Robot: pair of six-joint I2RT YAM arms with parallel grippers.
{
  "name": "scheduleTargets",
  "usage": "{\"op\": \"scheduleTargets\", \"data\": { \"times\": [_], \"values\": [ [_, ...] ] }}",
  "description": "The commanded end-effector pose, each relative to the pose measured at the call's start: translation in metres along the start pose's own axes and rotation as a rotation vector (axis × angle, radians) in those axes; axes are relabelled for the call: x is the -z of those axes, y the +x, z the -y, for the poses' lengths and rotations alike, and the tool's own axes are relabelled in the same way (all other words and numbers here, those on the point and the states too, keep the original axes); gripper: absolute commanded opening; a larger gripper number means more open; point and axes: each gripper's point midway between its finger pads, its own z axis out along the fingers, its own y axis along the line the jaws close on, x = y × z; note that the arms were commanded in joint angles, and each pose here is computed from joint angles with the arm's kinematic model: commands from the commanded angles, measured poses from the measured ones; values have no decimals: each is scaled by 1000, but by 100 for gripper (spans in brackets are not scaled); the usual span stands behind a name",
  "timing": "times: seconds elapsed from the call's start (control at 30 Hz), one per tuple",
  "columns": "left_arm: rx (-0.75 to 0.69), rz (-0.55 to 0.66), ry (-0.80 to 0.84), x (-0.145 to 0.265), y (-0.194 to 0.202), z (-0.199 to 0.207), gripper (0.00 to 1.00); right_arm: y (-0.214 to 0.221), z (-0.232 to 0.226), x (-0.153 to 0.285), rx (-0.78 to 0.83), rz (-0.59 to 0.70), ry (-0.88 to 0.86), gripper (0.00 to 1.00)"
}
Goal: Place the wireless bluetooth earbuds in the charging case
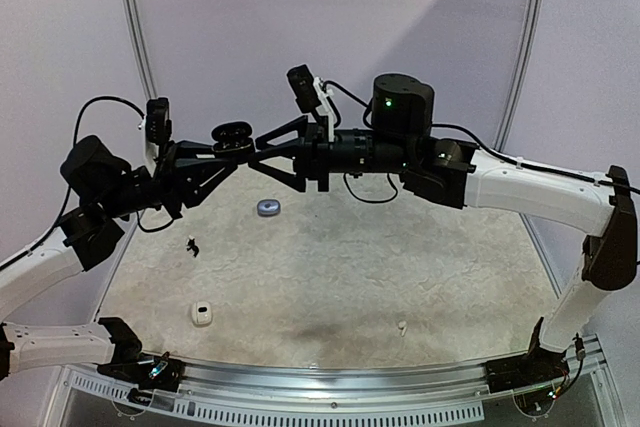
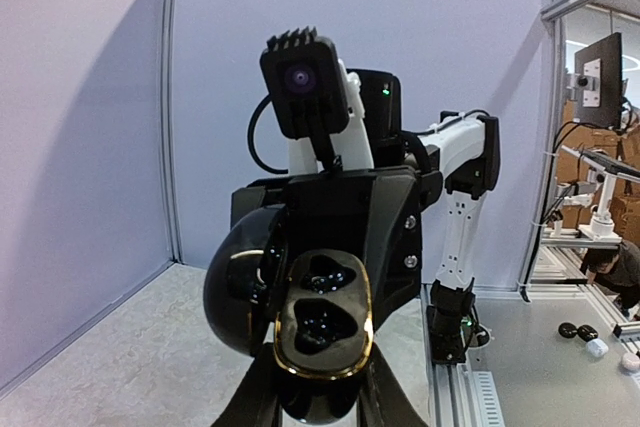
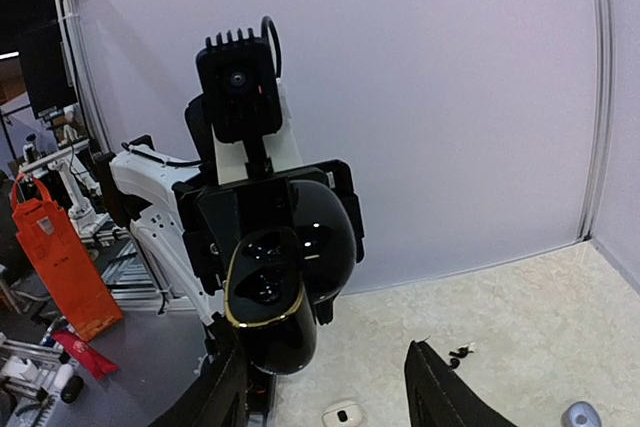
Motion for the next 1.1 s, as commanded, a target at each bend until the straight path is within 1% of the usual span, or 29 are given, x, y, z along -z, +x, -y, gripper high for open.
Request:
{"op": "scheduleTargets", "data": {
  "times": [0.0,0.07,0.1,0.23,0.43,0.67,0.87,0.97,1.07],
  "values": [
    [-15,16,16,0,-5,3,0,-8,-4,-7,-7,18,-49,50],
    [-14,16,16,-1,-4,3,0,-7,-5,-9,-5,17,-58,40],
    [-14,16,16,-1,-4,3,0,-8,-5,-10,0,20,-62,37],
    [-7,17,14,-1,-5,3,0,-10,-8,-10,16,30,-78,35],
    [-8,17,19,0,-5,5,0,-11,-10,-12,28,32,-95,35],
    [-14,27,16,0,-8,5,0,-6,-7,-16,16,-2,-94,33],
    [-22,35,20,0,-10,5,0,0,-4,-19,9,-17,-85,35],
    [-23,34,20,0,-9,6,0,1,-3,-19,8,-21,-84,33],
    [-21,32,23,0,-8,6,0,1,-4,-20,10,-23,-88,26]
  ]
}}
